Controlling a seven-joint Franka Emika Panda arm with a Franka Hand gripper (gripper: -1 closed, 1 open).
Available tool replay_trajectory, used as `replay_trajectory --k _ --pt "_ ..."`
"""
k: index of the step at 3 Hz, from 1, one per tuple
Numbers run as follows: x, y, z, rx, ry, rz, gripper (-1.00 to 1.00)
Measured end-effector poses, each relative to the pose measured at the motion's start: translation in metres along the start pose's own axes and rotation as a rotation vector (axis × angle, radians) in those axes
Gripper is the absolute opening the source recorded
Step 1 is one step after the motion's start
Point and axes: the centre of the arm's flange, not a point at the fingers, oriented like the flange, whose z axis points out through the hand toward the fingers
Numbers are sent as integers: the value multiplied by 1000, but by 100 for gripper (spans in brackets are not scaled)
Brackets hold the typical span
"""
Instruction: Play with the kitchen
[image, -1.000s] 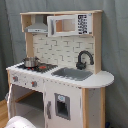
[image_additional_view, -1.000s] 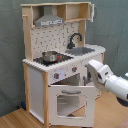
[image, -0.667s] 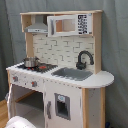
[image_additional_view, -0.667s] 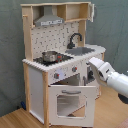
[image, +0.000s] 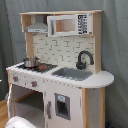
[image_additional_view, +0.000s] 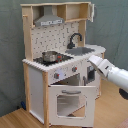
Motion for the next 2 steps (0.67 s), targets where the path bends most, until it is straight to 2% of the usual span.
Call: replay_trajectory --k 2 --pt "-40 17 34 39 -84 -148 100"
